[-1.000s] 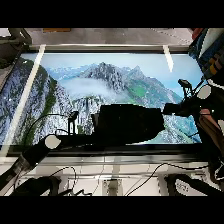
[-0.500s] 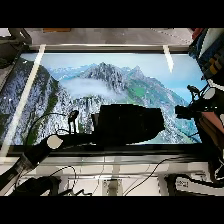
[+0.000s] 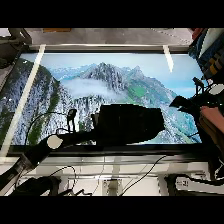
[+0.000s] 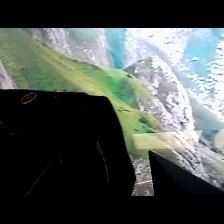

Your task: Fold the clothes and pants, and hang the long-sleeved shirts on hangers.

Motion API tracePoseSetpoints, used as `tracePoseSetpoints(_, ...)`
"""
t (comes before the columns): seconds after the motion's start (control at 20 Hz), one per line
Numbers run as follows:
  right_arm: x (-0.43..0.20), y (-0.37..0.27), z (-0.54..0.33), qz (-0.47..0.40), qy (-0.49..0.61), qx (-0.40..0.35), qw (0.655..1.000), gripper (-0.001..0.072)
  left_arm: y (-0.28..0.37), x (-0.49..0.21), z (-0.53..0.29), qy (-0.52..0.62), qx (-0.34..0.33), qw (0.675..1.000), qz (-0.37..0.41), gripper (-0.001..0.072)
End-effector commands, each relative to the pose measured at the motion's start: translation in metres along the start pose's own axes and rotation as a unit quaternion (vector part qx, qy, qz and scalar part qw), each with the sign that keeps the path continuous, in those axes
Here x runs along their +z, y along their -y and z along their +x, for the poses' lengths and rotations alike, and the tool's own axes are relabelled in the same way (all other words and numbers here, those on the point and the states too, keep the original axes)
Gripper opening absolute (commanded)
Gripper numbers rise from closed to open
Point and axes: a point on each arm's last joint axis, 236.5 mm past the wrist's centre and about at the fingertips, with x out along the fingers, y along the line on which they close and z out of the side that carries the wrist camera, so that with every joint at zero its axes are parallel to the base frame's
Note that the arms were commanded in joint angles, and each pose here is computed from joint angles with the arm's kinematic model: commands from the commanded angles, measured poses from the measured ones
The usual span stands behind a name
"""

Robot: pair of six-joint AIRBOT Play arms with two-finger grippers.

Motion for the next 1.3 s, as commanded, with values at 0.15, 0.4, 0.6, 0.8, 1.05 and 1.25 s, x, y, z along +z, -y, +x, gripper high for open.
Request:
tracePoseSetpoints(0.15,-0.032,-0.046,0.037,-0.017,-0.092,0.061,0.994,0.0626,0.0,0.006,0.0,0.012,0.002,1.0,0.001,0.0698)
tracePoseSetpoints(0.4,-0.042,-0.005,0.06,-0.04,-0.129,-0.017,0.991,0.0626,-0.001,0.006,0.0,0.012,0.002,1.0,0.001,0.0697)
tracePoseSetpoints(0.6,-0.047,0.017,0.072,-0.016,-0.149,-0.022,0.988,0.0626,-0.001,0.006,0.0,0.012,0.003,1.0,0.001,0.0697)
tracePoseSetpoints(0.8,-0.059,0.016,0.082,0.012,-0.184,0.044,0.982,0.0625,-0.001,0.007,0.0,0.015,0.003,1.0,0.001,0.0697)
tracePoseSetpoints(1.05,-0.093,-0.018,0.093,0.036,-0.272,0.166,0.947,0.0624,-0.005,0.028,-0.001,0.059,0.012,0.998,0.002,0.0696)
tracePoseSetpoints(1.25,-0.085,-0.074,0.091,0.014,-0.256,0.285,0.924,0.0623,-0.011,0.032,0.002,0.067,0.022,0.998,0.004,0.0691)
